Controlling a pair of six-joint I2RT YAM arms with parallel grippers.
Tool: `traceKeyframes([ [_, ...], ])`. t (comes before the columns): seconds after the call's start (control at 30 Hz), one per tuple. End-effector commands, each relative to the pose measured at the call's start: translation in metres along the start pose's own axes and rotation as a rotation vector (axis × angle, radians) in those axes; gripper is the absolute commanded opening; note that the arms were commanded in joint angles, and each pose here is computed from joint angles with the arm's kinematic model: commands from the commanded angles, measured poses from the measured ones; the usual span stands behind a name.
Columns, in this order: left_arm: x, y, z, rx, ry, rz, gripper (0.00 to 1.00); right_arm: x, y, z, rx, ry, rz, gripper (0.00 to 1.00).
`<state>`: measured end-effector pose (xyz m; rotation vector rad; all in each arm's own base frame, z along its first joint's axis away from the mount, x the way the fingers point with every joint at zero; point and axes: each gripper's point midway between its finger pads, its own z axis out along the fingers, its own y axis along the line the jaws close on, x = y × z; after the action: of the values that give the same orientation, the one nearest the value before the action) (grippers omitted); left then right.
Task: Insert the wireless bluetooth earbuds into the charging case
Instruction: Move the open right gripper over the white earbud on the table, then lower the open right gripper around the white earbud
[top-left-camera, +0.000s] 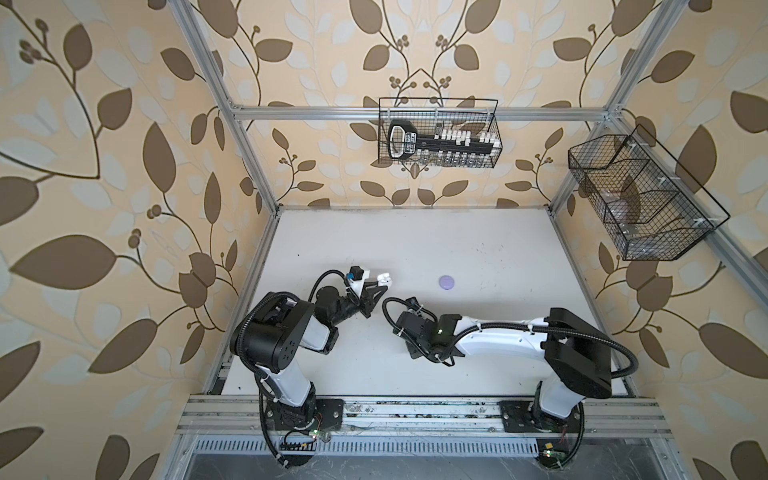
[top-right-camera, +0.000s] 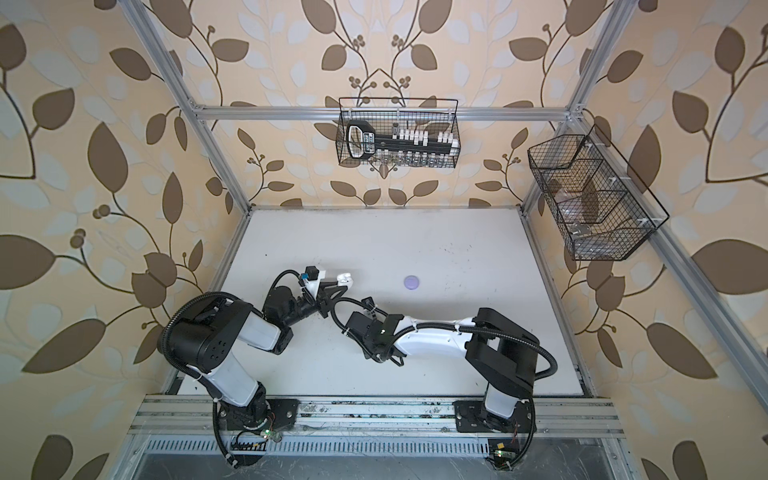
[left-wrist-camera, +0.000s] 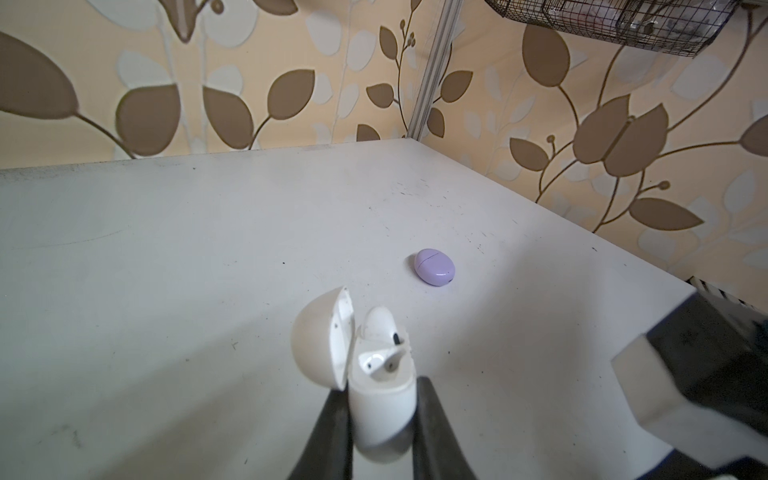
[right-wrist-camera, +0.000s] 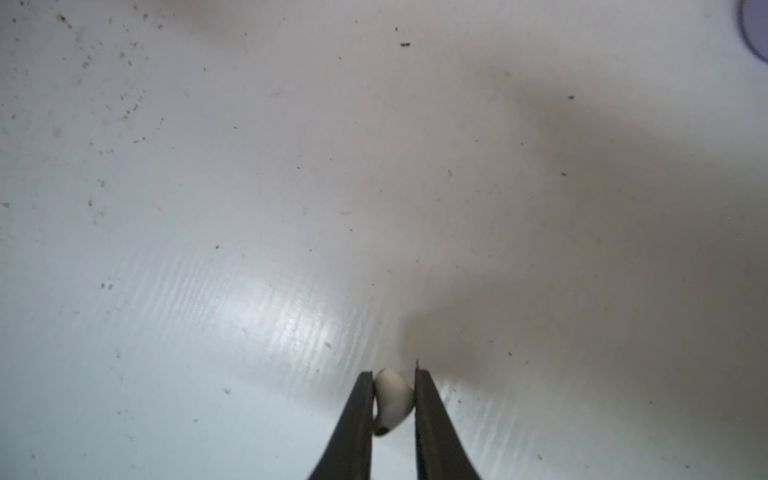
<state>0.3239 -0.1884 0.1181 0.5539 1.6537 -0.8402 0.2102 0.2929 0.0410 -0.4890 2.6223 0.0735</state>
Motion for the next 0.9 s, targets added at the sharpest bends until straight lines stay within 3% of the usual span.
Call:
traceKeyframes([
  [0.0,-0.012,-0.009,0.000,0.050,-0.042,0.041,0.18,0.008,-0.008,0.002,-0.013,0.029,-0.094,0.19],
  [0.43,-0.007,-0.019,0.001,0.099,-0.021,0.049,0.18,0.012,0.008,0.014,-0.087,0.069,-0.323,0.20],
  [0.57,-0.008,-0.018,0.002,0.096,-0.023,0.050,0.18,0.012,0.008,0.016,-0.081,0.074,-0.342,0.22],
  [0.77,-0.008,-0.017,0.002,0.092,-0.023,0.050,0.18,0.002,0.011,0.002,-0.087,0.031,-0.330,0.35],
  [0.87,-0.008,-0.017,0.002,0.091,-0.024,0.050,0.18,-0.005,0.011,-0.007,-0.091,0.009,-0.304,0.37],
])
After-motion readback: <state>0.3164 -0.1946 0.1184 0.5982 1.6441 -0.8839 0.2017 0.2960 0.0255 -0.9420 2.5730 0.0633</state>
